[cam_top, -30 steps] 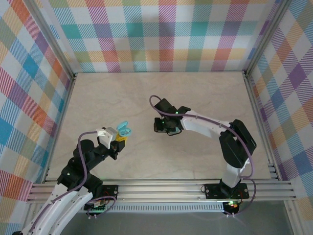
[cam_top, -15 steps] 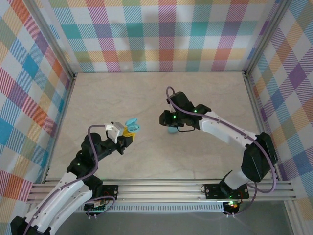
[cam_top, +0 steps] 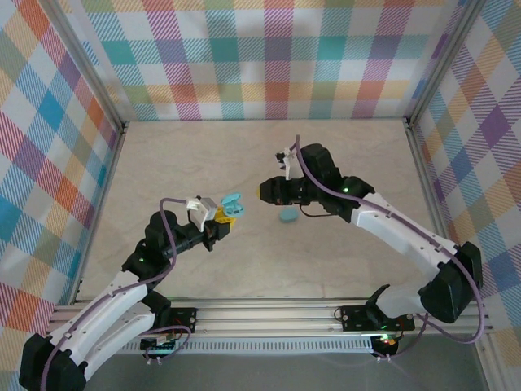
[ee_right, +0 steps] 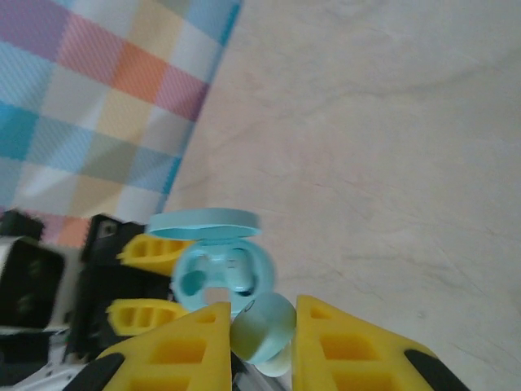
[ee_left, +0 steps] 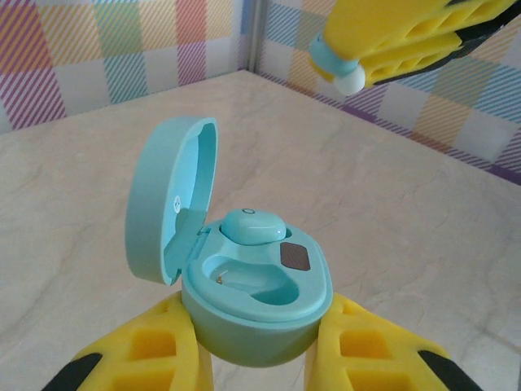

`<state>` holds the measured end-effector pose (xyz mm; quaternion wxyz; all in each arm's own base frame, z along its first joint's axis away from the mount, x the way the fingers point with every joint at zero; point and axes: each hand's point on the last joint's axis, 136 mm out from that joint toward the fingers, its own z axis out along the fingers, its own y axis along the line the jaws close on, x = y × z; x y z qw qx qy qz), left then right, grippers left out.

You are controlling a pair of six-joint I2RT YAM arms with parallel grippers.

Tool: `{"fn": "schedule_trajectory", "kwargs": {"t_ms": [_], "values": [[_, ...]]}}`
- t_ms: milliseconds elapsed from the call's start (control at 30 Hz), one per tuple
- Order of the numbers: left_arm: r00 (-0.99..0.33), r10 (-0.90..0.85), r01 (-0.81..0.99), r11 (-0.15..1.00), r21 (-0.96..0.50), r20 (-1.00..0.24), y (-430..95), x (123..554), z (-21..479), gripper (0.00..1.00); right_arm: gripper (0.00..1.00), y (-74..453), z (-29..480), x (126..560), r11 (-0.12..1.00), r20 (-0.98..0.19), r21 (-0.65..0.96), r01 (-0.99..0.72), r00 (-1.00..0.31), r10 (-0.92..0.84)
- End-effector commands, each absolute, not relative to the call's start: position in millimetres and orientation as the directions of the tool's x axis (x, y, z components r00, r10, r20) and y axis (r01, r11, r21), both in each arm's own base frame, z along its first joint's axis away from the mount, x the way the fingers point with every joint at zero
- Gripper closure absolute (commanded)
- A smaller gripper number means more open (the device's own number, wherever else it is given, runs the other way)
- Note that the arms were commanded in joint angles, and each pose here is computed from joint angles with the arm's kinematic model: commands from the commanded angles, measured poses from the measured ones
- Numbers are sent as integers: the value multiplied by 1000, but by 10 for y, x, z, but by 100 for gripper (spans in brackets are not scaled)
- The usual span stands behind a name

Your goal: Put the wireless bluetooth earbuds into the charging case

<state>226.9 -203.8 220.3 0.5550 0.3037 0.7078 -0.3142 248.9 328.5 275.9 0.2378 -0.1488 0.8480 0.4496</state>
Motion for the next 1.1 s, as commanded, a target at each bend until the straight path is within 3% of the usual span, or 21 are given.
{"fn": "schedule_trajectory", "kwargs": {"t_ms": [0, 500, 1067], "values": [[-80, 33, 836, 547, -49, -996, -2158, 2192, 2594, 92, 79, 3469, 2991, 2295, 434, -631, 667, -606, -769, -104], [-88, 35, 840, 540, -55, -996, -2127, 2113, 2690, 92, 78, 3869, 3009, 2085, 410, -698, 559, -721, -676, -237], [-119, 7, 844, 527, -98, -993, -2134, 2071, 2731, 93, 77, 4001, 3004, 2152, 405, -749, 502, -764, -618, -237]]}}
